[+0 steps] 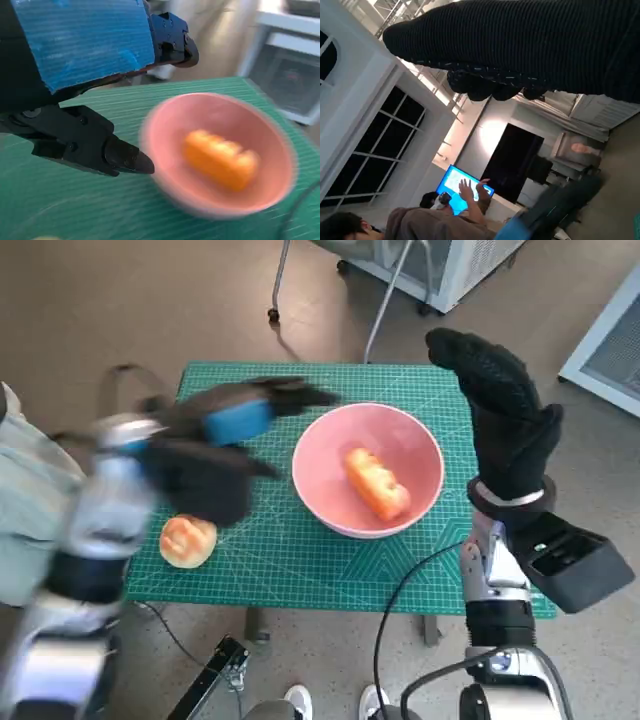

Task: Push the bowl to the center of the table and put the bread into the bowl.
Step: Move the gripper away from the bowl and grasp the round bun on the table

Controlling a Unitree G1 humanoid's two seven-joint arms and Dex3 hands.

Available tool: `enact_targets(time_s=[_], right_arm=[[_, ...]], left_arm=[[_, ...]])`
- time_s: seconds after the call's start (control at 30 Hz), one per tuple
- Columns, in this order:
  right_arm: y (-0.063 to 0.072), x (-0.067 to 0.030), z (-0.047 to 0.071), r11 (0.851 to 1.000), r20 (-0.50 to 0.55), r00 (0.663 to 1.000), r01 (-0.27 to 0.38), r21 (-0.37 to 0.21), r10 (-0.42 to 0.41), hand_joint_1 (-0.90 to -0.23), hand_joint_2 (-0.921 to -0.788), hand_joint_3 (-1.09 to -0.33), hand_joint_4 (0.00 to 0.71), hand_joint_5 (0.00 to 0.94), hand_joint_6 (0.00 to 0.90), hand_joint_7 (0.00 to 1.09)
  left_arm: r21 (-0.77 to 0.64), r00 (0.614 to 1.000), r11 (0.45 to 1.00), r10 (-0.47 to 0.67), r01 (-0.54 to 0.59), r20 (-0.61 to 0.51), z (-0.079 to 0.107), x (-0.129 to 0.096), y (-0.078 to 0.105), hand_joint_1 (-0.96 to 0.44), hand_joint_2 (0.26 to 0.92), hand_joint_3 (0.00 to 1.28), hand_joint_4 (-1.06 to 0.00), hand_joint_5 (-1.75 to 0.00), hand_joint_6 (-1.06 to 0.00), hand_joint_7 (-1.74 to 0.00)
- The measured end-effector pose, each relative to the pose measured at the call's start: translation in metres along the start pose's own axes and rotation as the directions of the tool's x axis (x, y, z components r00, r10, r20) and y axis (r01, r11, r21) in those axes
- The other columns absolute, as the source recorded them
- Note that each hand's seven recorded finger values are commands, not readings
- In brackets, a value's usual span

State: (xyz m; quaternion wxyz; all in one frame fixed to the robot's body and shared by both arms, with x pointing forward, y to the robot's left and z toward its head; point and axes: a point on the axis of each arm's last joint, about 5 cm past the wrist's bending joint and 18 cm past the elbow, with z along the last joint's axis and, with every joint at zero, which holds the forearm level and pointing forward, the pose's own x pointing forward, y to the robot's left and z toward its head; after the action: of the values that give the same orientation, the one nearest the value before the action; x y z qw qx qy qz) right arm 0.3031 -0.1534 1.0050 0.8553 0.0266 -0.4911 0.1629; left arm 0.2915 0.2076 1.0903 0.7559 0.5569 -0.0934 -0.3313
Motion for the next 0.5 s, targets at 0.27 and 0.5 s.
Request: enact_targets(time_s=[0.27,0.5], right_arm=[[0.002,-0.0002,-0.001,1.000,-0.004,1.000,0.000,0.008,0.000,-0.678,-0.921,-0.777,0.304,0.010,0.000,0.83],[0.005,-0.0006,-0.003,1.000,-0.015,1.000,0.000,0.020,0.000,-0.682,-0.921,-0.776,0.303,0.009,-0.001,0.83]], left_arm=[[0.012,0.991,1.000,0.020,-0.019,-0.134,-0.015,-0.048,-0.005,-0.01,0.830,0.00,-0.20,0.00,-0.31,-0.12],[-0.006,0.972,1.000,-0.013,0.012,-0.235,-0.024,-0.072,-0.019,-0.01,0.833,0.00,-0.20,0.00,-0.33,-0.07]])
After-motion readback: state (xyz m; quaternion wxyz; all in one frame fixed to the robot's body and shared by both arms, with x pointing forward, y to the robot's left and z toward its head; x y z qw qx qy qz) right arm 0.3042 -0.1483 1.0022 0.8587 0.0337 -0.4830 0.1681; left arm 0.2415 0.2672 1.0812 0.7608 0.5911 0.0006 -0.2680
